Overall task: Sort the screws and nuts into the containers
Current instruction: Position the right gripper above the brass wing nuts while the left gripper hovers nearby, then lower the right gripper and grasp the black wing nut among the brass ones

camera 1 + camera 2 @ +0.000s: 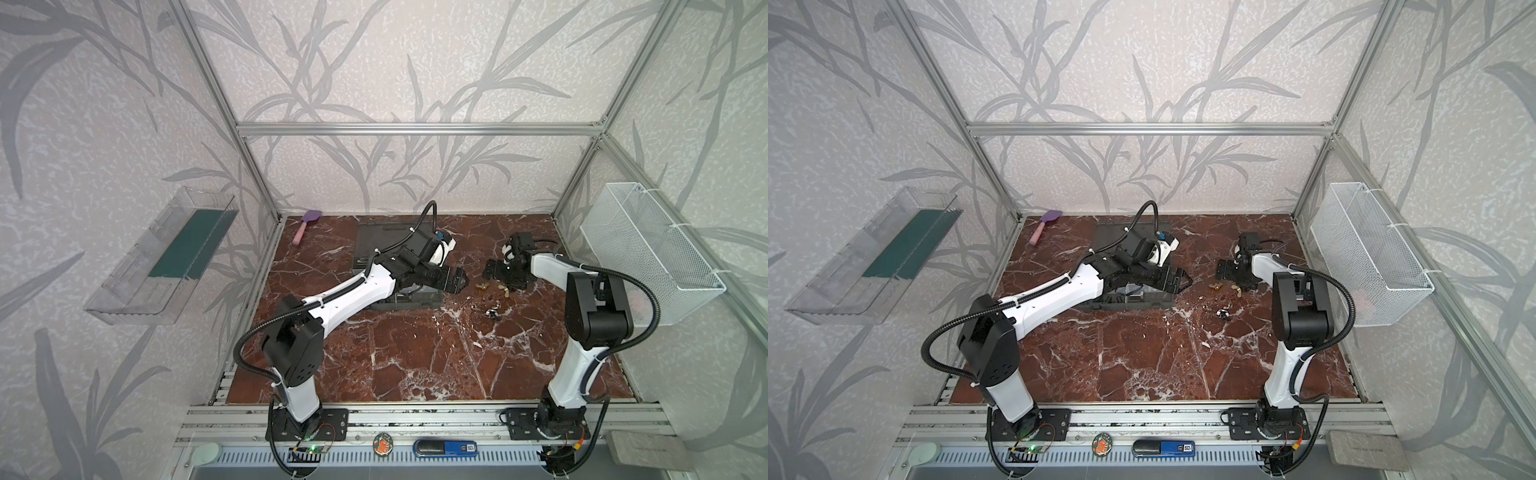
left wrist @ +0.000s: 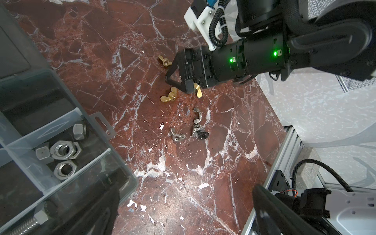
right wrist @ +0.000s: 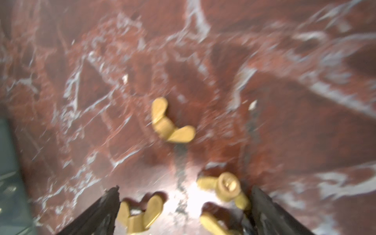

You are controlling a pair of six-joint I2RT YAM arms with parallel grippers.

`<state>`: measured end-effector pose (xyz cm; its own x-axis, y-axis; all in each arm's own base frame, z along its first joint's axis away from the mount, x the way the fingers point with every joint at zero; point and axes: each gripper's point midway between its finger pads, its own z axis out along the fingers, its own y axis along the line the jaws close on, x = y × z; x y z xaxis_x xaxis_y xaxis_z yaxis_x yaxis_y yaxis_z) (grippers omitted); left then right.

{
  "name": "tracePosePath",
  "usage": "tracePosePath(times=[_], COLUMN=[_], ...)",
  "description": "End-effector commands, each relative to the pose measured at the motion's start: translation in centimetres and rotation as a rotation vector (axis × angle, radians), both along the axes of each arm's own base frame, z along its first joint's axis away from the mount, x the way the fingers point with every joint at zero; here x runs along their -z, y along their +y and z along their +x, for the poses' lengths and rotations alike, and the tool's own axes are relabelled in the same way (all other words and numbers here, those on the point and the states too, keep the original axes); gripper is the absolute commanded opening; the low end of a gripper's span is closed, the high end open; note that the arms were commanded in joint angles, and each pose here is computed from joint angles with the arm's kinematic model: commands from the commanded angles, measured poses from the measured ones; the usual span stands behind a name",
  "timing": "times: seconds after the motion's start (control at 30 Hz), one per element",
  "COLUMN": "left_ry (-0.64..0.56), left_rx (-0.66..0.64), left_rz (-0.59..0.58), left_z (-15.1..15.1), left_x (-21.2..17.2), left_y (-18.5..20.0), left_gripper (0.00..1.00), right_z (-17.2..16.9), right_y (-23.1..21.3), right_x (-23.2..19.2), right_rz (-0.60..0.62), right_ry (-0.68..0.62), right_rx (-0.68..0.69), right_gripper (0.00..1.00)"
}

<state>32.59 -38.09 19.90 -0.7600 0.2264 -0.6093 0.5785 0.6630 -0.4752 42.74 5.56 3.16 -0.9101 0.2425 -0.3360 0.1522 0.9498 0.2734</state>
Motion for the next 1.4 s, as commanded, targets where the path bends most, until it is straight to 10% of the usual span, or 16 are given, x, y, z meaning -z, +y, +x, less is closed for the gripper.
tracePosePath(times=[0.0,0.53,1.37], left_ry=[-0.034,-0.032,-0.031], left_rx=[0.008,0.004,0.006], left_rz=[-0.008,-0.008,-0.024], left_z=[-0.4,-0.5,-0.6], left_x=[-1.3,-1.2,-1.7], left_y=[0.3,0.3,0.3], left_gripper=[0.99,0.99,1.0], right_z=[-1.0,-2.7,-3.1], right_y=[1.4,-4.1,-4.3], right_x=[-2.0,-2.5,1.2], right_rz=[0.018,-0.147,-0.1], right_ry=[-0.02,0.008,0.111], right_rx=[-0.022,0.062,0.059], right_gripper=[1.0,0.92,0.42])
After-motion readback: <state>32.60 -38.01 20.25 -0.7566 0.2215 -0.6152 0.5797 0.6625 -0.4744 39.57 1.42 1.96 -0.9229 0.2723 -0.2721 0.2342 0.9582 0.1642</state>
